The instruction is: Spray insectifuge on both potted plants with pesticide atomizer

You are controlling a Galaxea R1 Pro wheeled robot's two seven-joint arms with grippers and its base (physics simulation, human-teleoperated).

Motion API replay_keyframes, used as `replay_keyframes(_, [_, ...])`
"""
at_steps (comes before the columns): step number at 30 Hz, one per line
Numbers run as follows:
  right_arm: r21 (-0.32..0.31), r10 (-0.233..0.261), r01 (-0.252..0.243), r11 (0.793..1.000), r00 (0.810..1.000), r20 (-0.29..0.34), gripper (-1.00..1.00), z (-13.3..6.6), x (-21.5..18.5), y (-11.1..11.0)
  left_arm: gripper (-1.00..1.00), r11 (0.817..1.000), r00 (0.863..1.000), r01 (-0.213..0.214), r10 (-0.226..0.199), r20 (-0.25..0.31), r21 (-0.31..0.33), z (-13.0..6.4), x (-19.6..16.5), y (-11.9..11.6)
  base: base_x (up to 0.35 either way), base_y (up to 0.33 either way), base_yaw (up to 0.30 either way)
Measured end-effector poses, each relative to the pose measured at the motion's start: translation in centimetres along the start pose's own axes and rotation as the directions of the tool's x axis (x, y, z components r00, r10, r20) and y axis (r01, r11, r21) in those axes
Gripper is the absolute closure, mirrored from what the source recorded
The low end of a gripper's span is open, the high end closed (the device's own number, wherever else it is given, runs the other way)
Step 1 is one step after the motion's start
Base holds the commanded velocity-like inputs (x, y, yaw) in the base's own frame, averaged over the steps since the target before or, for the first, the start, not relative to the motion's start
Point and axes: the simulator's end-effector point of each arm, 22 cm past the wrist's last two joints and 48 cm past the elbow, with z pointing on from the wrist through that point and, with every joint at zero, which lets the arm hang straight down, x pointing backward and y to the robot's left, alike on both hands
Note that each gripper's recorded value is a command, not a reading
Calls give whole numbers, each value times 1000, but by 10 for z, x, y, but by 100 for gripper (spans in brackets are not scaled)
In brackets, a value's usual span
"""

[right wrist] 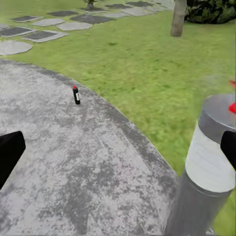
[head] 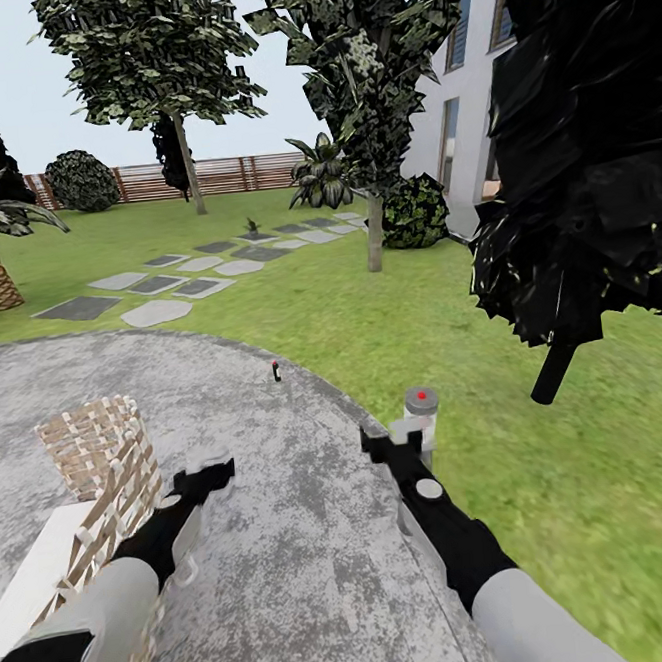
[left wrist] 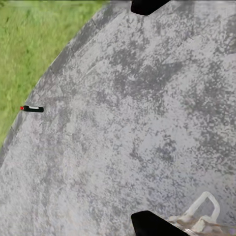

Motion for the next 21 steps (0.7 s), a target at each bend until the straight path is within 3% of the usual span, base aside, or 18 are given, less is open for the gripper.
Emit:
replay_keyframes(3, [-2, -19, 20, 1000, 995, 94, -100, 26, -78, -2, -100, 1000, 1000, 8, -8, 9, 21, 9, -46, -13, 0, 0, 0])
replay_keyframes(8, [0, -27, 27, 1000, 988, 153, -100, 39, -132, -4, -100, 999, 1000, 10, -10, 2, 35, 11, -76, -19, 0, 0, 0])
replay_keyframes(11, [-17, -21, 23, 1000, 988, 150, -100, 42, -140, 0, -100, 998, 1000, 9, -10, 9, 65, 11, -87, -23, 0, 0, 0])
replay_keyframes(13, [-72, 8, 2, 997, 990, 140, -100, 43, -139, 11, -100, 994, 1000, 12, -13, 10, 111, 10, -90, -33, 0, 0, 0])
replay_keyframes(16, [-207, 72, -44, 977, 989, 131, -100, 39, -141, 40, -100, 986, 1000, 11, -11, -2, 165, 8, -84, -45, 0, 0, 0])
replay_keyframes(21, [-268, 94, -60, 961, 989, 117, -100, 36, -138, 53, -100, 984, 1000, 19, -18, -7, 180, 6, -79, -50, 0, 0, 0])
